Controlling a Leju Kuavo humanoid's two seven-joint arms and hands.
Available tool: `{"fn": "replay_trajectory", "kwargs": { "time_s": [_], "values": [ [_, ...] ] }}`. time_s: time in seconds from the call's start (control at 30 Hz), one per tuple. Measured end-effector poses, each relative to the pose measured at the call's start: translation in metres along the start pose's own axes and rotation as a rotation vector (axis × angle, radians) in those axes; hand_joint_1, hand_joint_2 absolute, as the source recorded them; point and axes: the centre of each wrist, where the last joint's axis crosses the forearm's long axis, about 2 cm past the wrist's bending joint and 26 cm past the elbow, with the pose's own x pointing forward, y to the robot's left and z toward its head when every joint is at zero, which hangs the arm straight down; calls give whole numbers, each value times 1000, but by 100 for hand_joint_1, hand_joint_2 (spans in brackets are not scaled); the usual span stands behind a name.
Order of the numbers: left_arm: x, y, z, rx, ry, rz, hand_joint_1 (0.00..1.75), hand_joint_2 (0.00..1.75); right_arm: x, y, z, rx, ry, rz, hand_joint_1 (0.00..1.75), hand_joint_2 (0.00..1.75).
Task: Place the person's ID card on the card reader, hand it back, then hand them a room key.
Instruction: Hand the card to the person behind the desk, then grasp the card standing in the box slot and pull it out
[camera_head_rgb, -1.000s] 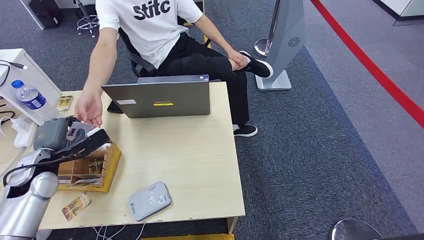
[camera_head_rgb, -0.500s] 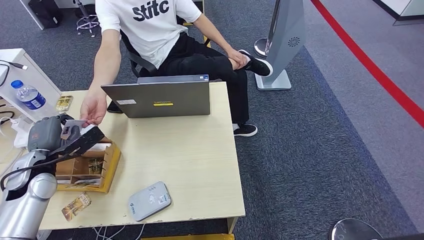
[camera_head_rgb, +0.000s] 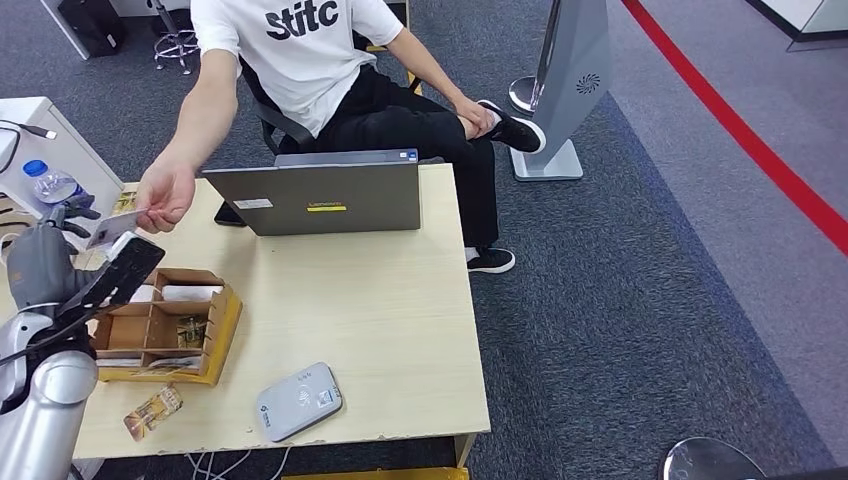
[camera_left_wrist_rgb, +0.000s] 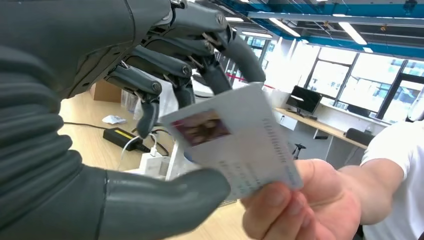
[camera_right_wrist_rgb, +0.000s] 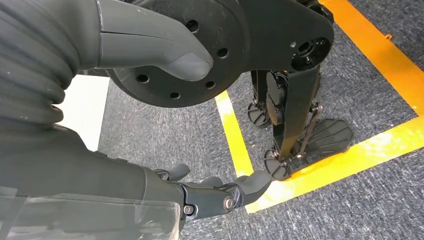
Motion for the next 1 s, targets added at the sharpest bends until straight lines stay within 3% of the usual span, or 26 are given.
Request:
{"fn": "replay_trajectory", "kwargs": {
  "time_s": [0.37,0.7,0.8,0.93,1.0],
  "values": [
    [-1,2,3,18,4,22,0,175,-1,1,0,2,1,0,0,175],
    [10,12,13,44,-48,119,0,175,-3,3,0,2,0,-1,0,175],
    [19,14,15,-150,-69,268,0,175,-4,3,1,3,1,-3,0,175],
    [32,18,24,-698,-343,237,0,175,-6,1,1,12,6,-5,0,175],
    [30,23,29,-784,-429,158,0,175,-8,-1,1,13,10,-5,0,175]
  ]
}}
